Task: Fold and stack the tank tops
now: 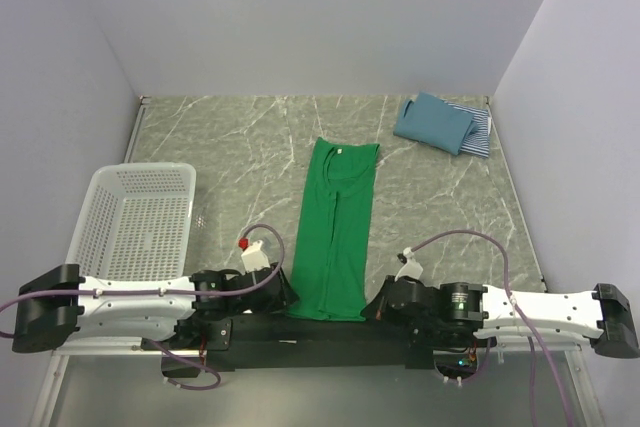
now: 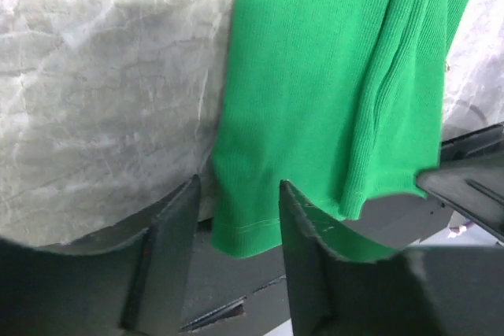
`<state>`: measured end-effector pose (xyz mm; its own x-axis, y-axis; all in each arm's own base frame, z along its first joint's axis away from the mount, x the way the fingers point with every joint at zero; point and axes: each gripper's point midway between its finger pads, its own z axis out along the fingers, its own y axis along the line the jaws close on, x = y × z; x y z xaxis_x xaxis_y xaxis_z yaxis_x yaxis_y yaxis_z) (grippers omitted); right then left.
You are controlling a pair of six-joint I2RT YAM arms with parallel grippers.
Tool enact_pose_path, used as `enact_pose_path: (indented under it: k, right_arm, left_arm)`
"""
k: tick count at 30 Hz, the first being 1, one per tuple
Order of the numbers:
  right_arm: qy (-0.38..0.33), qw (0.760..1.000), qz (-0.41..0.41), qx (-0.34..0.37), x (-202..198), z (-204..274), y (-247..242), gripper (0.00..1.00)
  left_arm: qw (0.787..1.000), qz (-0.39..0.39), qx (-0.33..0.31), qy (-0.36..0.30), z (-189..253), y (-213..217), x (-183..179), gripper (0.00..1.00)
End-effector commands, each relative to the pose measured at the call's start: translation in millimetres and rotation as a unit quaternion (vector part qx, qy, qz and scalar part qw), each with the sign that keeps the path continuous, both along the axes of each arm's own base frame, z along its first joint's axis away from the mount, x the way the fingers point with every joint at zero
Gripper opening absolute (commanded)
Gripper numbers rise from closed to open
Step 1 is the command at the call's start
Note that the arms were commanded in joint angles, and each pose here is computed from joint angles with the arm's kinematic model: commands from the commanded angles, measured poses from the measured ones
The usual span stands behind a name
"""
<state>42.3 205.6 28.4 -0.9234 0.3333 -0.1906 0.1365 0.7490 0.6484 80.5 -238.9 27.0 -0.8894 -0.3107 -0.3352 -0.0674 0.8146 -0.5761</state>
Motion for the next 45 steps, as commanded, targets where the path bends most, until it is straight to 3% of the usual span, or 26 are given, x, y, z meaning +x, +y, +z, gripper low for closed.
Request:
enact_pose_path:
  k: [1, 3, 9, 17, 26, 27, 28, 29, 30, 39, 45]
  right_arm:
    - [0.007, 0.999, -0.007, -0.032, -1.2, -14.0, -11.1, 0.0]
    - [0.008, 0.999, -0.004, -0.039, -1.8, -16.2, -11.2, 0.0]
    - [0.001, 0.999, -0.002, -0.052, 0.5, -17.5, -11.0, 0.0]
    - [-0.003, 0.999, -0.004, -0.053, 1.7, -16.5, -12.2, 0.0]
    - [-0.016, 0.999, -0.012, -0.046, 6.5, -6.1, -15.3, 0.0]
    - [-0.018, 0.999, -0.01, -0.046, 6.5, -2.9, -14.8, 0.0]
    - [-0.022, 0.999, -0.008, -0.048, 7.4, -0.9, -14.6, 0.0]
    - [-0.026, 0.998, -0.007, -0.048, 8.4, 1.2, -13.9, 0.0]
    - [-0.029, 0.998, -0.005, -0.047, 9.3, 6.6, -12.2, 0.0]
    - [-0.08, 0.996, -0.016, -0.041, 26.9, 45.4, -5.6, 0.0]
    - [-0.115, 0.992, -0.033, -0.042, 40.8, 67.2, -5.5, 0.0]
  left_arm:
    - [1.0, -0.01, -0.002, 0.005, 6.3, -1.5, -5.5, 0.52]
    - [1.0, -0.003, -0.007, 0.013, 6.6, 3.4, -7.7, 0.54]
    - [0.999, -0.008, -0.008, 0.039, -7.4, 13.5, -18.9, 0.46]
    - [0.998, -0.028, -0.025, 0.047, -14.6, 2.9, -25.9, 0.43]
    - [0.998, -0.033, -0.011, 0.061, -23.1, 3.1, -32.4, 0.23]
    - [0.998, -0.035, -0.013, 0.059, -21.3, 1.3, -32.5, 0.2]
    - [0.998, -0.038, -0.013, 0.056, -17.7, -1.0, -32.0, 0.08]
    - [0.998, -0.038, -0.01, 0.05, -16.0, -1.3, -30.4, 0.02]
    - [0.998, -0.042, -0.007, 0.048, -13.7, -2.0, -31.4, 0.01]
    - [0.999, -0.031, -0.025, -0.002, 31.2, -15.0, -14.6, 0.01]
    - [0.998, 0.0, -0.041, -0.052, 61.3, -21.3, 16.6, 0.0]
